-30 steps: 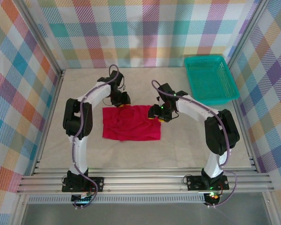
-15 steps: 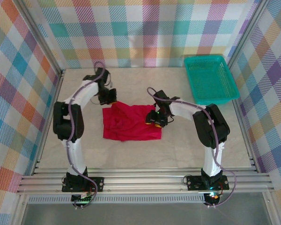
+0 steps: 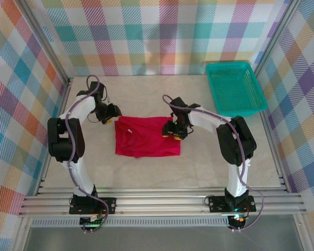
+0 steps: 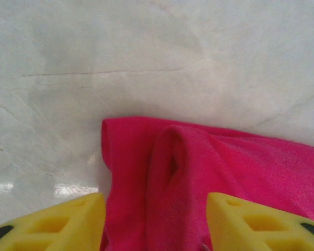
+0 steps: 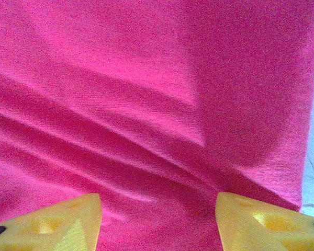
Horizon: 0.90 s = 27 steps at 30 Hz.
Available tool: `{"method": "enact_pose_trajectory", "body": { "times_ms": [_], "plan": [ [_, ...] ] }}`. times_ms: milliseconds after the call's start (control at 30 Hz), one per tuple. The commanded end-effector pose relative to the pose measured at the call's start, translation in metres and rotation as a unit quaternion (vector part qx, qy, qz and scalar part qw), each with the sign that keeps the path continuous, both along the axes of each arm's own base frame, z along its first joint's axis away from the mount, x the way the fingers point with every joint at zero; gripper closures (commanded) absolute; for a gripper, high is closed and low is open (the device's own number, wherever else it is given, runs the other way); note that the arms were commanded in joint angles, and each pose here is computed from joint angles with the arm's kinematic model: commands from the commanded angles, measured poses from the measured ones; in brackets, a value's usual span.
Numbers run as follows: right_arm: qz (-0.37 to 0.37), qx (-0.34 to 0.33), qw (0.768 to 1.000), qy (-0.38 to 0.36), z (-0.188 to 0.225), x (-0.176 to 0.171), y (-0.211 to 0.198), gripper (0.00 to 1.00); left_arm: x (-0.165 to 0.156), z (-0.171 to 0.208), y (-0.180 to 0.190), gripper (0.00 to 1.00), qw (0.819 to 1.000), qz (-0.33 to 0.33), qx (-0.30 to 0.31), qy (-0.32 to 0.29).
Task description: Fold the inside-out t-shirt
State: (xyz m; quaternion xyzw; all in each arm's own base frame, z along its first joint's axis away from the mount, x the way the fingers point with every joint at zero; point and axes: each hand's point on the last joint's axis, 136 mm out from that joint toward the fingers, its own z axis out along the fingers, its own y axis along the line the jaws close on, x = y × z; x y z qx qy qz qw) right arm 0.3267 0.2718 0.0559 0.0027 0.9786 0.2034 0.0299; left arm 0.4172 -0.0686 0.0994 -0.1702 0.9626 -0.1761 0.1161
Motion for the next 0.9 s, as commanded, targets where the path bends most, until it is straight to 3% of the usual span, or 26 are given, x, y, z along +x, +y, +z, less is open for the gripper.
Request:
{"method": "enact_pose_trajectory", "body": {
  "times_ms": [0,200,367,500,567,633,667,867],
  "plan": [
    [0.028,0.025,0.999,-0.019,0.038,0.003,0.013,0.39,-0.032,0.056,-0.034,0.41,0.998,-0.025,-0.028,-0.059],
    [0.028,0.016,0.999,-0.03,0.043,0.023,0.013,0.4,-0.1,0.029,-0.07,0.38,0.994,-0.071,-0.076,-0.017],
    [0.029,0.013,0.999,-0.037,0.039,0.042,0.019,0.4,-0.125,0.004,-0.087,0.36,0.99,-0.1,-0.094,0.018],
    [0.031,0.013,0.999,-0.034,0.033,0.052,0.026,0.4,-0.132,-0.027,-0.085,0.38,0.991,-0.099,-0.058,0.062],
    [0.029,0.002,0.999,-0.029,0.022,0.056,0.024,0.4,-0.134,-0.043,-0.077,0.58,0.991,-0.09,-0.035,0.087],
    [0.02,-0.008,1.0,-0.014,0.003,0.058,0.019,0.4,-0.137,-0.053,-0.07,0.9,0.991,-0.082,-0.018,0.104],
    [0.014,-0.013,1.0,-0.006,-0.006,0.059,0.015,0.41,-0.137,-0.055,-0.066,1.0,0.991,-0.076,-0.012,0.108],
    [-0.028,-0.054,0.997,0.04,-0.055,0.052,-0.032,0.44,-0.153,-0.055,-0.024,1.0,0.991,-0.013,0.028,0.131]
  ]
}}
